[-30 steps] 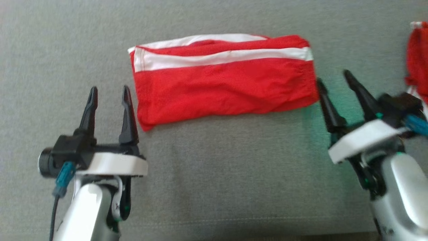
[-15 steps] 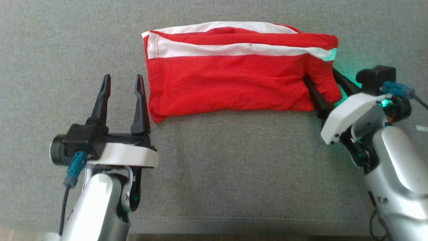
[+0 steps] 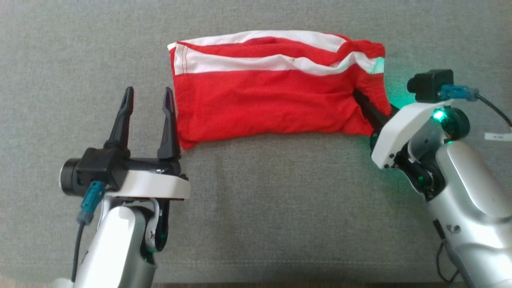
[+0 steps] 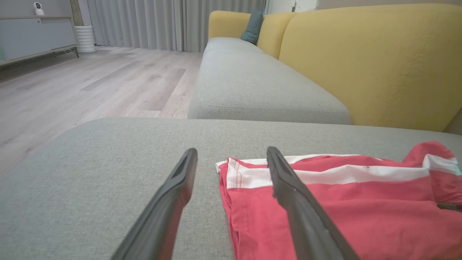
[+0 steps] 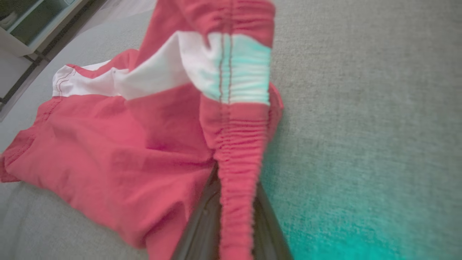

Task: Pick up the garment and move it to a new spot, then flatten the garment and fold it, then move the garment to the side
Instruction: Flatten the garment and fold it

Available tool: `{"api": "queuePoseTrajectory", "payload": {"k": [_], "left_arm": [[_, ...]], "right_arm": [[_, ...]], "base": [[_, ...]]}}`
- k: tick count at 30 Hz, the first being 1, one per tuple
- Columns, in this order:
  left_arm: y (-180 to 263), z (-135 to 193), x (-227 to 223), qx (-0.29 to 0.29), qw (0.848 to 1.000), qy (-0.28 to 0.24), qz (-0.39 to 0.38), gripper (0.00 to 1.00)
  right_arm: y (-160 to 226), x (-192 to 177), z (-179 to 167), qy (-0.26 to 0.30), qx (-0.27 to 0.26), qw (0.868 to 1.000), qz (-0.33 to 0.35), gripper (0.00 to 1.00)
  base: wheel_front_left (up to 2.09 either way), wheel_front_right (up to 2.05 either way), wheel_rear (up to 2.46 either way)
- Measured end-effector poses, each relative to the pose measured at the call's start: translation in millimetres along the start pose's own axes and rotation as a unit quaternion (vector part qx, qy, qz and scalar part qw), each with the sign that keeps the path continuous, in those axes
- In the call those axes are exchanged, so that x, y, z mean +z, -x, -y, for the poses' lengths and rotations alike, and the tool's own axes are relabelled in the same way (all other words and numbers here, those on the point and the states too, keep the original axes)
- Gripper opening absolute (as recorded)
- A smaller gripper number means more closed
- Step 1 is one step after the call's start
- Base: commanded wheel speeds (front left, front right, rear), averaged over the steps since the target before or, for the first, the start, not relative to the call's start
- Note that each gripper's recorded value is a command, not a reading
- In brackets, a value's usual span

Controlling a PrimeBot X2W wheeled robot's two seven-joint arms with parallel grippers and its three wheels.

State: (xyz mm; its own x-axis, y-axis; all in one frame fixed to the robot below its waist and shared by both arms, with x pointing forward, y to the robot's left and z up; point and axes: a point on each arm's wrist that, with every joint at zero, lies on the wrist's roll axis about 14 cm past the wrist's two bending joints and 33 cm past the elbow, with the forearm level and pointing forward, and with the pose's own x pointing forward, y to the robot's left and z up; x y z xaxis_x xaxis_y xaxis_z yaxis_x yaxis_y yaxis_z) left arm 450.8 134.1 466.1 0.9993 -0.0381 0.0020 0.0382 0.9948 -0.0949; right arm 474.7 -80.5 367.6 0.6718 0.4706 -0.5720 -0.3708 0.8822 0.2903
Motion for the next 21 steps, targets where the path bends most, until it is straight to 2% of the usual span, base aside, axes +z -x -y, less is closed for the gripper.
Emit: {"api": "queuePoseTrajectory", "payload": {"k": [4, 14, 21], "left_arm": [[1, 2, 6, -0.003, 1.0, 0.0, 0.007, 1.0], [-1, 17, 14, -0.025, 0.999, 0.001, 0.02, 1.0], [-3, 21, 14, -0.03, 0.999, 0.0, 0.022, 1.0]], "right_arm": [[14, -9, 6, -0.012, -0.008, 1.0, 0.002, 0.0], [60, -22, 57, -0.026, -0.075, 0.997, 0.01, 0.0], [67, -12, 50, -0.05, -0.06, 0.997, 0.016, 0.0]], "base": [[0.0, 0.0, 0.0], [0.0, 0.0, 0.0], [0.0, 0.0, 0.0]]}}
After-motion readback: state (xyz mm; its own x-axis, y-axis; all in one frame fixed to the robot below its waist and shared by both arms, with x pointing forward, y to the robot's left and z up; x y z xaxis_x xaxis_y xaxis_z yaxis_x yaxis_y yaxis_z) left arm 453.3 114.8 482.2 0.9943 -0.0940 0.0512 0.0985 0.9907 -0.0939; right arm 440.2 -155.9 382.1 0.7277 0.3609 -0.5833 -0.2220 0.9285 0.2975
